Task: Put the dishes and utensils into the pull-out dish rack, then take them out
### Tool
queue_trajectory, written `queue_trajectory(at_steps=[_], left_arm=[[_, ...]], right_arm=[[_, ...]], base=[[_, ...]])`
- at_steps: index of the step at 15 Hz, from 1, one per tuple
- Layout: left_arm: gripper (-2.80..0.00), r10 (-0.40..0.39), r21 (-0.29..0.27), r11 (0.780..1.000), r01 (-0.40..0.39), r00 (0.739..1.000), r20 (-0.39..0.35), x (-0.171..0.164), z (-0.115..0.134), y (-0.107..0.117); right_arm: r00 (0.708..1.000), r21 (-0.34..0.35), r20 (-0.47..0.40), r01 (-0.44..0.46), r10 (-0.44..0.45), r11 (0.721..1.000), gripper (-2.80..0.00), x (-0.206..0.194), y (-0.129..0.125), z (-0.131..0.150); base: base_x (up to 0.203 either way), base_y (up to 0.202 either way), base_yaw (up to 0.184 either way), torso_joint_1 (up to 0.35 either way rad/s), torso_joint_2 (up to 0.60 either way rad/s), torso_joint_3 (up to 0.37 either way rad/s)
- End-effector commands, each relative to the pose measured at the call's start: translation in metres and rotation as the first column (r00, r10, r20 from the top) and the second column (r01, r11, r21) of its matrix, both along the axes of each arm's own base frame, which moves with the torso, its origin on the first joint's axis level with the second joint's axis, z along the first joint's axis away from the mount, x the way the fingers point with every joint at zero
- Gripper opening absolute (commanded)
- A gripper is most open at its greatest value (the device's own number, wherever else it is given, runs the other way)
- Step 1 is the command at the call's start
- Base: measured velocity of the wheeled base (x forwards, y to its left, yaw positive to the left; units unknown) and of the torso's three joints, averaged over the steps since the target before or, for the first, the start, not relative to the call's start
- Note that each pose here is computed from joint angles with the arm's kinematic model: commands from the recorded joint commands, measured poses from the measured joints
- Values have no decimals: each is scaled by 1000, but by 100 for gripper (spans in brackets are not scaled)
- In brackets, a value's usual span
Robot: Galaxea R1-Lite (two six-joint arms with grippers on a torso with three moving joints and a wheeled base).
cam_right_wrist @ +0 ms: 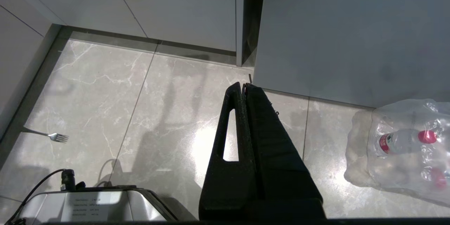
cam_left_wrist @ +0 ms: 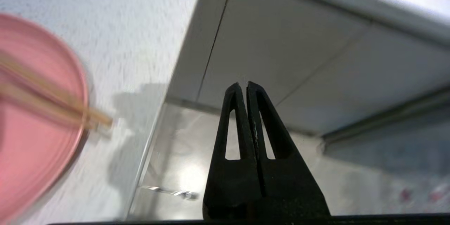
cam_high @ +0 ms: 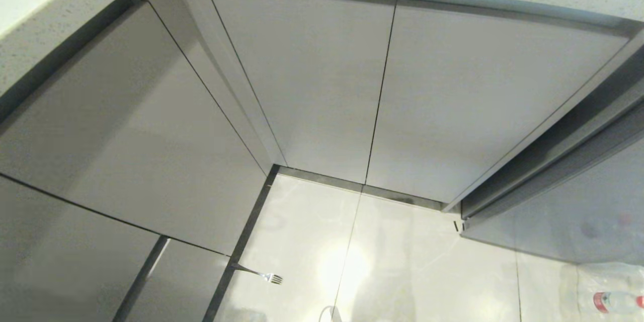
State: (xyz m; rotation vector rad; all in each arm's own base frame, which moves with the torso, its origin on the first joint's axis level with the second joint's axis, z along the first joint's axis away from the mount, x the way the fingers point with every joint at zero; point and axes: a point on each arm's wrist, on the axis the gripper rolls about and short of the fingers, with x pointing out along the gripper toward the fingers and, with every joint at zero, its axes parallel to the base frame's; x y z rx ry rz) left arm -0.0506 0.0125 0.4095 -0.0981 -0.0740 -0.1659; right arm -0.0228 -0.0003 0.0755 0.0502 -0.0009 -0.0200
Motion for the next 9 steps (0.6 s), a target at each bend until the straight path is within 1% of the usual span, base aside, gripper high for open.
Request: queue_trajectory(at_steps=[1,2,3,5,6,7,8,9], left_arm=[[-280,-1,59,998,-4,996,85,-54,-32,1],[-280,-3,94,996,-7,994,105,-72,-54,0],[-280,8,121,992,-21,994,108,-85,-78,-4],[-280,29,157,987,-43,995,92,-97,-129,-9],[-280,37,182,982,-51,996,76,-97,-157,-11],[-280,60,215,974,-66,998,33,-86,-187,-12],[-280,99,236,967,-94,995,-11,-76,-208,-12],[-280,157,253,958,-137,986,-60,-64,-228,-12]], right_arm=[[1000,0,-2,0,0,1000,-280,0,0,0],[1000,0,-2,0,0,1000,-280,0,0,0],[1000,0,-2,0,0,1000,-280,0,0,0],[1000,0,-3,0,0,1000,-280,0,0,-1],[1000,0,-3,0,0,1000,-280,0,0,-1],[1000,0,-2,0,0,1000,-280,0,0,0],[1000,0,-3,0,0,1000,-280,0,0,-1],[1000,0,-2,0,0,1000,-280,0,0,0]], base=[[0,0,0,0,0,0],[0,0,0,0,0,0],[0,0,0,0,0,0],[0,0,0,0,0,0],[0,0,0,0,0,0],[0,0,0,0,0,0],[0,0,0,0,0,0],[0,0,0,0,0,0]])
